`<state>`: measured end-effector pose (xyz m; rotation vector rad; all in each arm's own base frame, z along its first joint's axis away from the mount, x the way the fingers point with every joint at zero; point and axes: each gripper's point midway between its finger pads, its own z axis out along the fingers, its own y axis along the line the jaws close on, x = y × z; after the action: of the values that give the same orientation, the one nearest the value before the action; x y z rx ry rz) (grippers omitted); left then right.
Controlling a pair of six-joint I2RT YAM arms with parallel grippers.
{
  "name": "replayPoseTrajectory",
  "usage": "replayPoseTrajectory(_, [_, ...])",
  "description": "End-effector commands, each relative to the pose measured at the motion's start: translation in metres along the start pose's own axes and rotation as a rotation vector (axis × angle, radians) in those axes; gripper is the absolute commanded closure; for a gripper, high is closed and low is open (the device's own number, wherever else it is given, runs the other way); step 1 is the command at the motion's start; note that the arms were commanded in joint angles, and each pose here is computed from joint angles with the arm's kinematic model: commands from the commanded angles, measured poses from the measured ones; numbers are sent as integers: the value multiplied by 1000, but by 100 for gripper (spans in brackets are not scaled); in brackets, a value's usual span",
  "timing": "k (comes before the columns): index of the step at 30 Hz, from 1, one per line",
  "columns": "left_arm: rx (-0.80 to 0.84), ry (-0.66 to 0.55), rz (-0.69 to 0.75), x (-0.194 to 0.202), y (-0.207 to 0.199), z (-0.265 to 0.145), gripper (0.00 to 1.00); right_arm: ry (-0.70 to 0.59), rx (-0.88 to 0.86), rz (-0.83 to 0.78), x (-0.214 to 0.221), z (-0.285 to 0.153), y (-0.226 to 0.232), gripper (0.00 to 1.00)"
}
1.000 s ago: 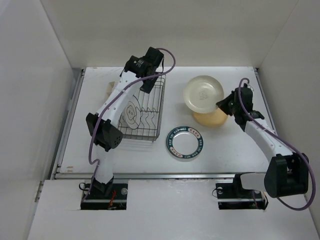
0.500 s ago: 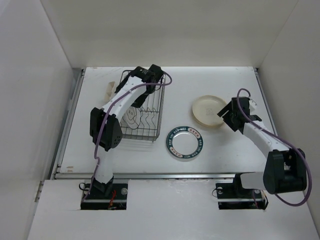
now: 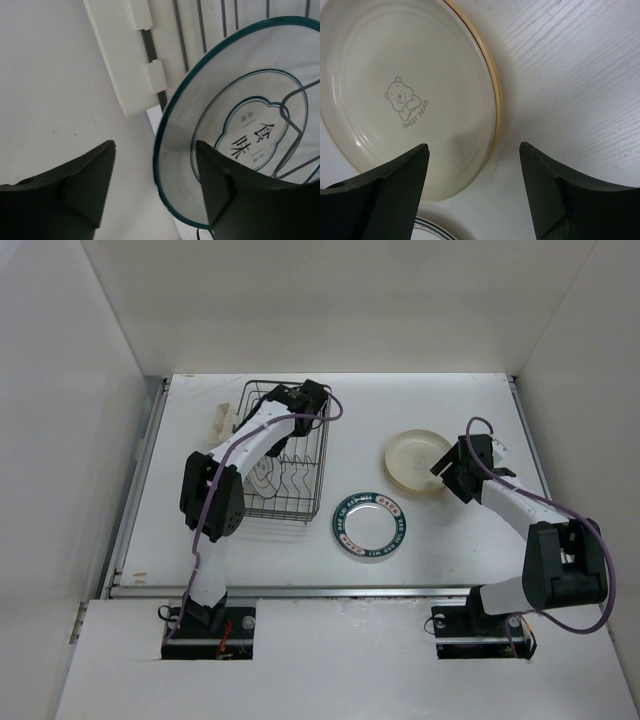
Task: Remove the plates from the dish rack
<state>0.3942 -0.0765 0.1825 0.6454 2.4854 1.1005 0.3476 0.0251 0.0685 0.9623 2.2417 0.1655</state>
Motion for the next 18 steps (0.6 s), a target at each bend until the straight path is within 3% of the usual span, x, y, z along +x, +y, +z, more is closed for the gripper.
replayPoseTrajectory(1, [-28, 3, -31, 3, 4, 3, 41, -47, -64, 9, -18, -1, 19, 21])
replayPoseTrajectory(3, [14, 23, -15, 7, -6, 5, 52, -52, -68, 1, -21, -4, 20, 21])
replayPoseTrajectory(4, [34, 29, -8, 9, -10, 5, 61, -52, -68, -8, -21, -4, 20, 21])
replayPoseTrajectory(5, [55, 43, 7, 13, -13, 4, 79, -70, -86, -4, -26, -11, 23, 21])
replayPoseTrajectory(8, [121, 50, -6, 12, -19, -2, 100, -79, -94, -20, -29, -19, 23, 21])
replayPoseTrajectory(18, [294, 12, -77, 7, -12, -41, 100, -151, -154, -10, -52, -46, 37, 21])
